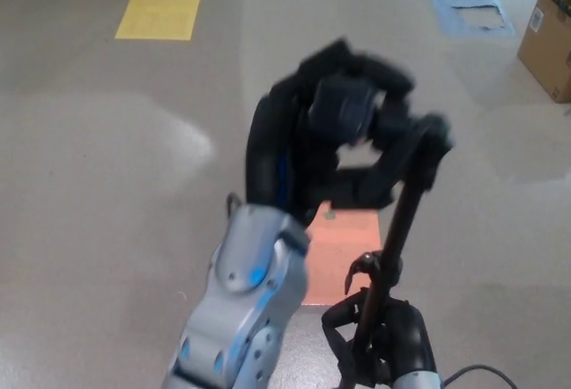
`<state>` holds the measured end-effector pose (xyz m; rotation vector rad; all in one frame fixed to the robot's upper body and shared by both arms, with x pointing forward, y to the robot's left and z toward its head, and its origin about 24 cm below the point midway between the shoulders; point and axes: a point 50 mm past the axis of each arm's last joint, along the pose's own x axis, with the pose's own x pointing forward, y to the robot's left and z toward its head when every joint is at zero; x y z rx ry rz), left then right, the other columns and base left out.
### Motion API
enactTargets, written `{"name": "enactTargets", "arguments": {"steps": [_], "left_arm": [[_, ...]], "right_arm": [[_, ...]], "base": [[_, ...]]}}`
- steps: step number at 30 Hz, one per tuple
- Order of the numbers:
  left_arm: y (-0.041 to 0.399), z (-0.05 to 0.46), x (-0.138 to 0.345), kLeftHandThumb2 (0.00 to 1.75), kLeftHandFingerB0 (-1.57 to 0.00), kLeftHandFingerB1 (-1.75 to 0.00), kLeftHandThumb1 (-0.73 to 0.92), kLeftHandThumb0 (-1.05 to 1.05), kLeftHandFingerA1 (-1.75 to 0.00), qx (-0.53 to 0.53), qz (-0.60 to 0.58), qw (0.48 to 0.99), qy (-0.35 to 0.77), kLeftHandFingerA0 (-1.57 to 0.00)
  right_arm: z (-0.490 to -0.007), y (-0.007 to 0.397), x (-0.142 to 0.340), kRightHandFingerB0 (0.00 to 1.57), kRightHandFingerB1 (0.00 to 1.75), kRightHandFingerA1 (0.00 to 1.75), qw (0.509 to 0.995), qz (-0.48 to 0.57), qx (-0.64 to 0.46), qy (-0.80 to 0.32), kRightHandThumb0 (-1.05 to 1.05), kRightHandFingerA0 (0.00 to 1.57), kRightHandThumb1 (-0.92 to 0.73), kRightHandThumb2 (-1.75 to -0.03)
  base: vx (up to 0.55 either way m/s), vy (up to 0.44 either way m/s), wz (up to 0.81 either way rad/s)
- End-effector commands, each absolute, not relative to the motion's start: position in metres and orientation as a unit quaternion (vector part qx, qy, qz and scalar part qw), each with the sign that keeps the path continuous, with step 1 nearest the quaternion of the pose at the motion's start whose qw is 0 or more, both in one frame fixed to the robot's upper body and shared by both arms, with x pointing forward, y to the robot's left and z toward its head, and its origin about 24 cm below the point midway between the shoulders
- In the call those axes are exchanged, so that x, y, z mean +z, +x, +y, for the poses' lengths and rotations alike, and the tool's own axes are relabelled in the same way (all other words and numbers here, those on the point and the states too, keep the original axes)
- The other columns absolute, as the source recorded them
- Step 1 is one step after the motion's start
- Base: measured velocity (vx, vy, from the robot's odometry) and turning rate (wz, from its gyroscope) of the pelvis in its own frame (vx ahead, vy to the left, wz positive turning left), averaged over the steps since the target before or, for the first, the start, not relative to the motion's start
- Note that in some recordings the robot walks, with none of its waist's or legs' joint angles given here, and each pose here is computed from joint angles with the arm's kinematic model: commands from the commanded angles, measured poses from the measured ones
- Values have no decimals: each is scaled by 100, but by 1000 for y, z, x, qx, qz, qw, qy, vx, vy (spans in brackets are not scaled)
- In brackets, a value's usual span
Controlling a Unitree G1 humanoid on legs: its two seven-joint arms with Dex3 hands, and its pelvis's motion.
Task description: A phone stand is kept on the floor and the robot uses both its hands to grab it and uses its left hand to extend the phone stand by pulling it upwards
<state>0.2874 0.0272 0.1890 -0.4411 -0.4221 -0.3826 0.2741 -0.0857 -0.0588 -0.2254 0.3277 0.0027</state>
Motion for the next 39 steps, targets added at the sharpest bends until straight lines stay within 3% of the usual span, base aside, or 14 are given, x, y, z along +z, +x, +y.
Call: {"name": "enactTargets", "arguments": {"steps": [1,2,4,5,6,13,14,17,18,31,32,37,38,39], "left_arm": [[245,12,300,77,-90,-175,42,-17,-175,-221,-324,865,-315,-110],[240,14,318,88,-116,-138,36,-21,-145,-223,-348,855,-312,-133],[236,14,331,87,-111,-135,36,-21,-143,-223,-361,848,-316,-130],[235,14,334,87,-111,-135,36,-21,-143,-223,-362,848,-317,-130],[234,15,340,71,-77,-175,47,-15,-175,-224,-366,845,-320,-100],[230,14,364,71,-73,-175,50,-12,-175,-237,-408,829,-300,-97],[228,14,371,85,-111,-140,41,-17,-149,-237,-412,827,-300,-129],[227,14,382,87,-111,-139,40,-16,-148,-233,-416,823,-310,-129],[228,15,386,75,-76,-175,50,-11,-175,-235,-418,821,-311,-95],[231,17,385,73,-73,-175,50,-11,-175,-236,-423,824,-293,-94],[233,16,364,72,-73,-175,51,-13,-175,-227,-405,839,-283,-99],[234,14,328,70,-71,-175,52,-13,-175,-234,-352,857,-295,-98],[232,13,302,71,-71,-175,53,-13,-175,-223,-322,871,-295,-101],[231,13,287,72,-70,-175,58,-9,-175,-220,-296,878,-304,-98]], "right_arm": [[-99,255,-81,142,144,143,972,227,-40,-54,-43,143,-90,-128],[-100,254,-82,139,141,141,971,228,-41,-52,-39,140,-88,-127],[-101,252,-83,139,140,141,971,229,-39,-51,-39,141,-87,-127],[-101,252,-83,139,140,141,971,229,-39,-51,-39,141,-87,-127],[-101,252,-84,138,140,142,970,233,-41,-50,-39,143,-87,-127],[-103,251,-86,139,141,141,969,239,-41,-51,-39,142,-87,-126],[-103,250,-87,140,142,142,968,239,-39,-60,-40,142,-88,-126],[-105,249,-87,141,143,144,967,240,-39,-72,-42,145,-88,-127],[-105,248,-88,139,142,144,967,241,-38,-75,-42,145,-88,-126],[-106,248,-89,135,138,139,967,245,-44,-64,-39,140,-82,-123],[-105,247,-89,104,175,175,967,242,-44,-68,-56,124,-86,-82],[-106,246,-89,107,175,174,967,241,-47,-63,-56,126,-85,-83],[-107,246,-89,136,139,141,968,239,-49,-64,-40,141,-84,-124],[-107,246,-89,136,139,141,968,238,-50,-61,-40,142,-83,-124]], "base": [[0,0,0],[0,0,0],[0,0,0],[0,0,0],[0,0,0],[0,0,0],[0,0,0],[0,0,0],[0,0,0],[0,0,0],[0,0,0],[0,0,0],[0,0,0],[0,0,0]]}}
